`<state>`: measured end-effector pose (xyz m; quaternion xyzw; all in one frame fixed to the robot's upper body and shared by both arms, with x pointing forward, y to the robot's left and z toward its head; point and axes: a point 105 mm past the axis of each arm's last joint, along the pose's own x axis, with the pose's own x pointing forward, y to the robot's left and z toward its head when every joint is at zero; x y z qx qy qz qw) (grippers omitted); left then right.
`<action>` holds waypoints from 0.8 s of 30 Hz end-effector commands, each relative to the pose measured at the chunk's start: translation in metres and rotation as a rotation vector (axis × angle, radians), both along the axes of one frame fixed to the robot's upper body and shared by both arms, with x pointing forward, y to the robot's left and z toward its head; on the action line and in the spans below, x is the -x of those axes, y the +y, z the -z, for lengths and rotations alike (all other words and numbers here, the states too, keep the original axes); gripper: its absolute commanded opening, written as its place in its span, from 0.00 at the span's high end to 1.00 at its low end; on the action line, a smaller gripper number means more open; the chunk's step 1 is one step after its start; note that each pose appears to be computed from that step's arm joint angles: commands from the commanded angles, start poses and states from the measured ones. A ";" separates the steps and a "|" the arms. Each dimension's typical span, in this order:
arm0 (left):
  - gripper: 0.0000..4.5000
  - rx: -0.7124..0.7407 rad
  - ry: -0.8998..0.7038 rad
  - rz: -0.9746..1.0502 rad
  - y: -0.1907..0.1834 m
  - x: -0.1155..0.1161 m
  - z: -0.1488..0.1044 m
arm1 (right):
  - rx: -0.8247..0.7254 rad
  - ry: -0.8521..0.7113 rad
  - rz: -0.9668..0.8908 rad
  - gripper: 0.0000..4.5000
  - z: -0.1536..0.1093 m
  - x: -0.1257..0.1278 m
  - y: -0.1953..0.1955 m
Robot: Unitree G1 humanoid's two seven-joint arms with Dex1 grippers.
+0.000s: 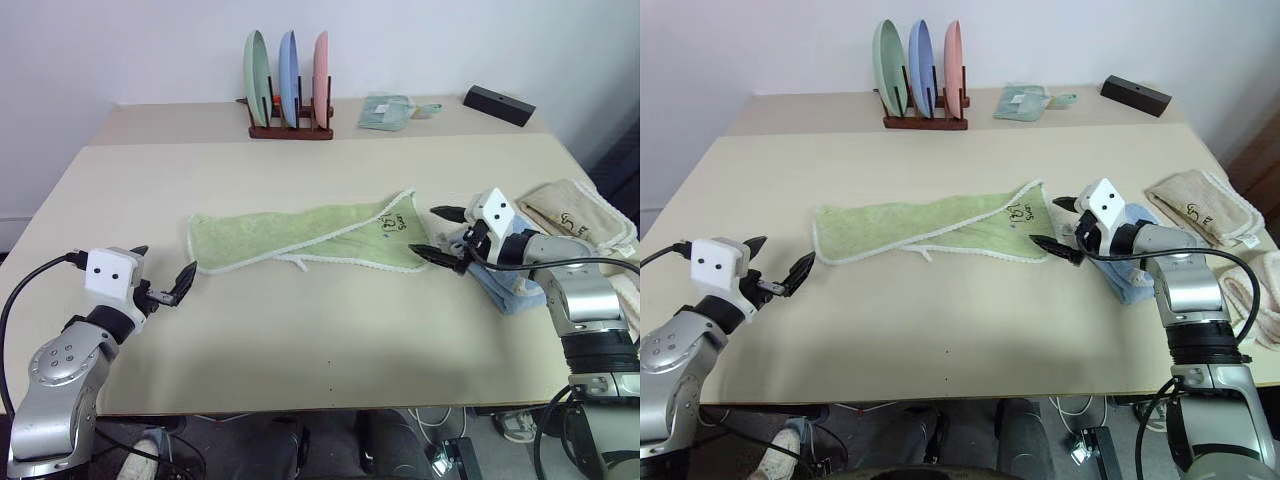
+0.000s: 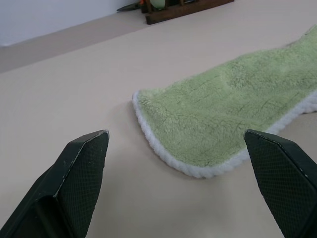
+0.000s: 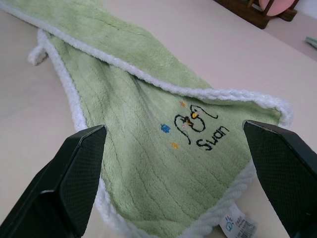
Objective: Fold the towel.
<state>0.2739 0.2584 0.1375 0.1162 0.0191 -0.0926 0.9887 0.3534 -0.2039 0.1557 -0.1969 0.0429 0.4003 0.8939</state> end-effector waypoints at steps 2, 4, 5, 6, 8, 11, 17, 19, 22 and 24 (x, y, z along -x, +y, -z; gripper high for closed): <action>0.01 -0.009 -0.028 -0.008 -0.001 0.001 -0.007 | -0.004 -0.073 -0.018 0.00 -0.022 -0.003 0.005; 0.01 -0.010 -0.029 -0.011 -0.001 0.001 -0.007 | -0.001 -0.075 -0.020 0.00 -0.022 -0.005 0.005; 0.01 -0.010 -0.030 -0.014 -0.002 0.001 -0.007 | -0.002 -0.078 -0.022 0.00 -0.022 -0.007 0.006; 0.01 -0.009 -0.032 -0.014 -0.002 0.001 -0.007 | -0.004 -0.083 -0.025 0.00 -0.023 -0.008 0.007; 0.01 -0.009 -0.034 -0.013 -0.003 0.000 -0.008 | -0.007 -0.088 -0.029 0.00 -0.024 -0.008 0.008; 0.01 -0.015 -0.032 -0.012 -0.003 0.000 -0.008 | -0.009 -0.093 -0.030 0.00 -0.023 -0.008 0.010; 0.01 -0.025 -0.025 0.004 -0.004 -0.001 -0.009 | -0.018 -0.088 -0.039 0.00 -0.016 -0.005 0.015; 0.01 -0.038 -0.016 0.016 -0.004 -0.002 -0.008 | -0.021 -0.089 -0.041 0.00 -0.016 -0.005 0.017; 0.01 -0.089 0.034 0.074 -0.008 -0.005 0.000 | -0.025 -0.091 -0.041 0.00 -0.016 -0.003 0.019; 0.01 -0.116 0.068 0.112 -0.010 -0.008 0.005 | -0.026 -0.092 -0.041 0.00 -0.015 -0.002 0.020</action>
